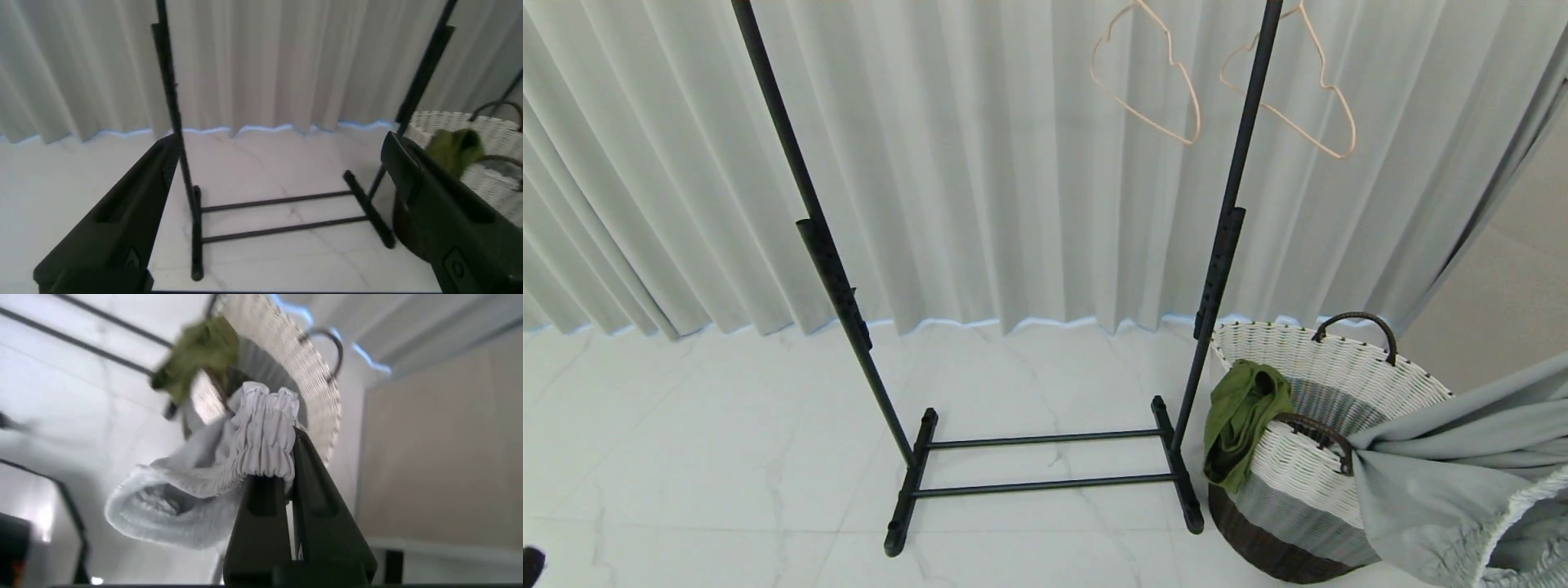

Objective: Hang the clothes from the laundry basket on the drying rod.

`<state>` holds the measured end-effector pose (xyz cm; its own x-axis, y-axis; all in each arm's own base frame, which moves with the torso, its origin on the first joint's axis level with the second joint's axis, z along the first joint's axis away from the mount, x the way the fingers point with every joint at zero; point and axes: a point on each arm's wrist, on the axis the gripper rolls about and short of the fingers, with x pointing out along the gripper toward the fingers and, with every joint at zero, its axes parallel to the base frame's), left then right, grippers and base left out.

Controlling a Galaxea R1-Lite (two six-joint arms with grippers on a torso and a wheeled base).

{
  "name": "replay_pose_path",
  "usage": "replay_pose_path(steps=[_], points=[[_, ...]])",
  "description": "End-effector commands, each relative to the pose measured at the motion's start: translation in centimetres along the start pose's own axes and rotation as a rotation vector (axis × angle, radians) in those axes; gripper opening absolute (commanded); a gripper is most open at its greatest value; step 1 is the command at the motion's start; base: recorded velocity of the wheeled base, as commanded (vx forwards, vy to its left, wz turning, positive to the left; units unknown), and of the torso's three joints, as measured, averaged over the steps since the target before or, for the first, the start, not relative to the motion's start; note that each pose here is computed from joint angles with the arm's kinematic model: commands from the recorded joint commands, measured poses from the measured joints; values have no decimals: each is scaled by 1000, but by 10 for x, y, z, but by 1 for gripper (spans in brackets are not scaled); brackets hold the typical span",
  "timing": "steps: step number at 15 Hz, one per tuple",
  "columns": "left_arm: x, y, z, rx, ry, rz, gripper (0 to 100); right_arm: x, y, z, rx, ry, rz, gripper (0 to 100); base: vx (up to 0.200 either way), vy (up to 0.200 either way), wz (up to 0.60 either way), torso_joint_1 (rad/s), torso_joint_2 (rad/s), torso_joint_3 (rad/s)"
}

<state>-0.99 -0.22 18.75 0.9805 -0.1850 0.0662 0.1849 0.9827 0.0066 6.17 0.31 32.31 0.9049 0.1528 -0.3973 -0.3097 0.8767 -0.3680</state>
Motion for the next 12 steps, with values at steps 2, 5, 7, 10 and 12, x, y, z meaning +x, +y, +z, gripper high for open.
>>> replay_pose_path(steps=[2,5,7,10,12], points=[[116,-4,72,-39,205,-229,100,-12,-3,30,13,-94,113,0,0,0,0,0,0,0],[158,-29,64,-33,325,-381,100,0,3,45,50,-127,250,0,0,0,0,0,0,0],[169,-50,53,-22,393,-487,100,12,8,50,90,-122,307,0,0,0,0,0,0,0],[176,-96,33,-24,524,-678,100,35,16,66,199,-148,373,0,0,0,0,0,0,0],[181,-123,15,-33,624,-751,100,50,23,66,214,-141,392,0,0,0,0,0,0,0]])
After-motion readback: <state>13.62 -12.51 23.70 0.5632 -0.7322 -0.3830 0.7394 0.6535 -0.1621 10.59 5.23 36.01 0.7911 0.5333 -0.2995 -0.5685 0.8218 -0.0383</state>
